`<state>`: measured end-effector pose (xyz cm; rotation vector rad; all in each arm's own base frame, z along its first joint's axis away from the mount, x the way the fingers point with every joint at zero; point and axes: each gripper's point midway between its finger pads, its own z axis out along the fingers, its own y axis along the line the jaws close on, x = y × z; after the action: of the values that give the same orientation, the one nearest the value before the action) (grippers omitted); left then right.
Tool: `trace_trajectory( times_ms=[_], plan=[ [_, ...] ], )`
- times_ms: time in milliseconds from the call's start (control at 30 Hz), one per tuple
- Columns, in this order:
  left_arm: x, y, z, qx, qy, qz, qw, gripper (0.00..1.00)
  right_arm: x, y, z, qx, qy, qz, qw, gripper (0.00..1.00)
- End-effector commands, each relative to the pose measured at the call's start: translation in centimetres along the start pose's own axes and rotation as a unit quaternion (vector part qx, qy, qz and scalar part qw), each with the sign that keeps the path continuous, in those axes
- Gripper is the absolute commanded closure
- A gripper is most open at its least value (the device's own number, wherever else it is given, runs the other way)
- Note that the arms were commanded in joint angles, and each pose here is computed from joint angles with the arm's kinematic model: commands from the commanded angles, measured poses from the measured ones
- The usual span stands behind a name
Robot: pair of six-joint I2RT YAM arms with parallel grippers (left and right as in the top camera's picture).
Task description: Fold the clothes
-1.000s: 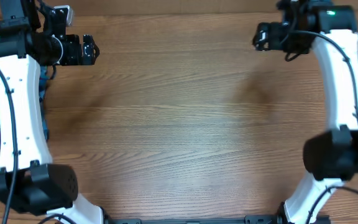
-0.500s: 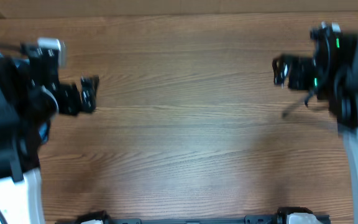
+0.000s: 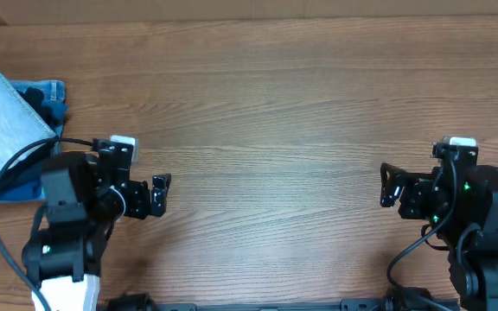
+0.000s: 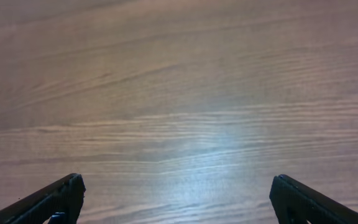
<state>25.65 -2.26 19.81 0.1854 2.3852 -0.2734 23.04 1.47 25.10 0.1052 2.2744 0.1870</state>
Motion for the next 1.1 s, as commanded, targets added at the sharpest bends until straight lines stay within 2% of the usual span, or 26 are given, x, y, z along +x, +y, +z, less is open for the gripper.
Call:
trace_trajectory(
  times_ms=[0,333,500,633,800,933,1067],
  plan=[
    [1.1,0.3,1.7,0.007,0.038,-0.008,0.999,0.0,0.2,-0.2,0.1,0.004,0.003,0.004,1.0,0.0],
    [4.4,1.4,6.4,0.025,0.15,-0.048,0.987,0.0,0.2,-0.2,0.1,0.005,0.003,0.004,1.0,0.0],
    [6.1,1.8,8.1,0.033,0.195,-0.064,0.978,0.0,0.1,0.0,-1.2,0.002,-0.023,0.001,1.0,0.0],
    [7.5,2.0,9.3,0.039,0.229,-0.076,0.97,0.0,0.4,-0.1,-4.2,0.006,-0.073,-0.007,0.997,0.0],
    [8.3,2.2,10.3,0.042,0.249,-0.083,0.964,0.0,3.4,-0.1,-7.0,-0.004,-0.154,-0.016,0.988,0.0],
    [8.5,2.2,10.3,0.041,0.252,-0.084,0.963,0.0,4.6,-0.4,-6.0,-0.014,-0.23,-0.024,0.973,0.0],
    [8.5,2.2,10.3,0.041,0.253,-0.084,0.963,0.0,3.5,-0.7,-2.3,-0.018,-0.267,-0.028,0.963,0.0]
  ],
)
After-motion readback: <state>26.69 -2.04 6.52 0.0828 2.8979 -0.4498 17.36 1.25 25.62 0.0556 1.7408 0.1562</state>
